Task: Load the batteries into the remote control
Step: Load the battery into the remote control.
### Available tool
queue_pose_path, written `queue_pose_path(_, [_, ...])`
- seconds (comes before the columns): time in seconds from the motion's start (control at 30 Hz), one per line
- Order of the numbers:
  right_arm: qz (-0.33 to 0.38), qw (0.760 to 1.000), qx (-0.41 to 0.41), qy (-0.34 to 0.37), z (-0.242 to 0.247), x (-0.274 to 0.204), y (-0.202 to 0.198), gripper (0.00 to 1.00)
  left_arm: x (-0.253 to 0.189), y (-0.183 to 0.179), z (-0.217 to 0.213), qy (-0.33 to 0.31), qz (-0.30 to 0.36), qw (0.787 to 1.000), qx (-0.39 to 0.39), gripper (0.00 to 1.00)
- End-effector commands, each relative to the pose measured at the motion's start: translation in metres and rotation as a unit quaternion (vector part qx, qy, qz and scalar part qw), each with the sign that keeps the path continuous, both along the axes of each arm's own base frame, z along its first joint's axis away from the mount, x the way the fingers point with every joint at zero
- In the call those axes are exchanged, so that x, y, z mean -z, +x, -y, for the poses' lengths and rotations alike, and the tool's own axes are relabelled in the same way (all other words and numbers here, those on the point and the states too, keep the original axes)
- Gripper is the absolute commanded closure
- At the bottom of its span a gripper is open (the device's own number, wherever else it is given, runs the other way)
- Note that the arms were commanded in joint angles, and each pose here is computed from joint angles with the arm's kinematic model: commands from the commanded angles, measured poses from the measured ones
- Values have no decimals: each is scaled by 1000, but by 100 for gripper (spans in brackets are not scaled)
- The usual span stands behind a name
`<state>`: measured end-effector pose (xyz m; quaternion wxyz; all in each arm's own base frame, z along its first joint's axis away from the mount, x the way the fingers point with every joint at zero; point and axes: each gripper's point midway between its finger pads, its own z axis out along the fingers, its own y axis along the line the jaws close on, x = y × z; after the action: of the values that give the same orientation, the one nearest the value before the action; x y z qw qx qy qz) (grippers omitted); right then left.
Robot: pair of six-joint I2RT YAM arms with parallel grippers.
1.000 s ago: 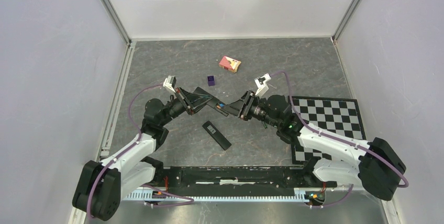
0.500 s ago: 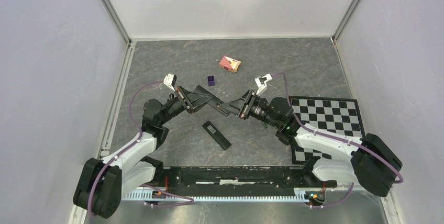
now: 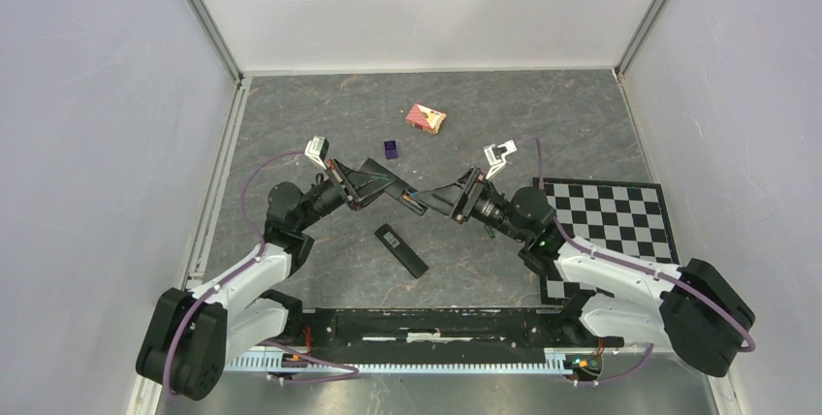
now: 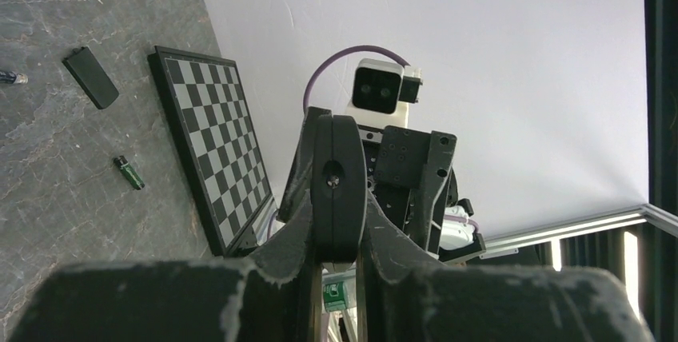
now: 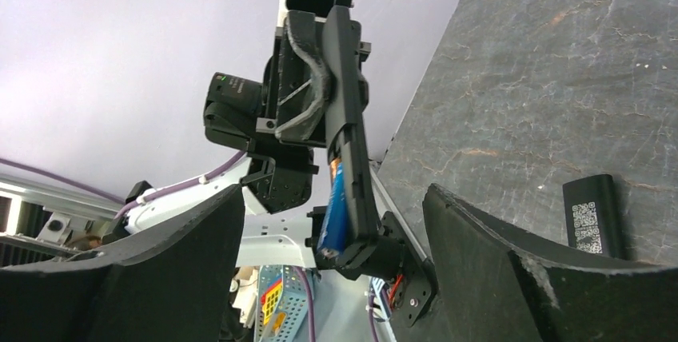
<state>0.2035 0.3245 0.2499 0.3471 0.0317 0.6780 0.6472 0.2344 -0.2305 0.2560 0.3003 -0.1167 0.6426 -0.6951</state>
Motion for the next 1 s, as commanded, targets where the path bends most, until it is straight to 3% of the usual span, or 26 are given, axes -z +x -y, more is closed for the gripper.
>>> queue_pose_path(0.0, [27, 999, 5, 28, 11, -15, -5, 15, -16, 7, -2, -20, 7, 1000, -12, 98])
queue_pose_path(0.23, [16, 993, -18, 120, 29, -23, -20, 24, -21, 4, -2, -46, -24, 999, -3, 98])
queue_pose_path(0.6, [40, 987, -35, 149, 26, -39, -23, 20, -17, 5, -2, -51, -47, 998, -1, 98])
queue_pose_path(0.83, [34, 988, -41, 143, 16, -37, -15, 41, -16, 6, -1, -58, -57, 997, 3, 98])
queue_pose_path(0.97, [32, 986, -49, 155, 12, -41, -13, 48, -14, 5, -1, -64, -60, 996, 6, 98])
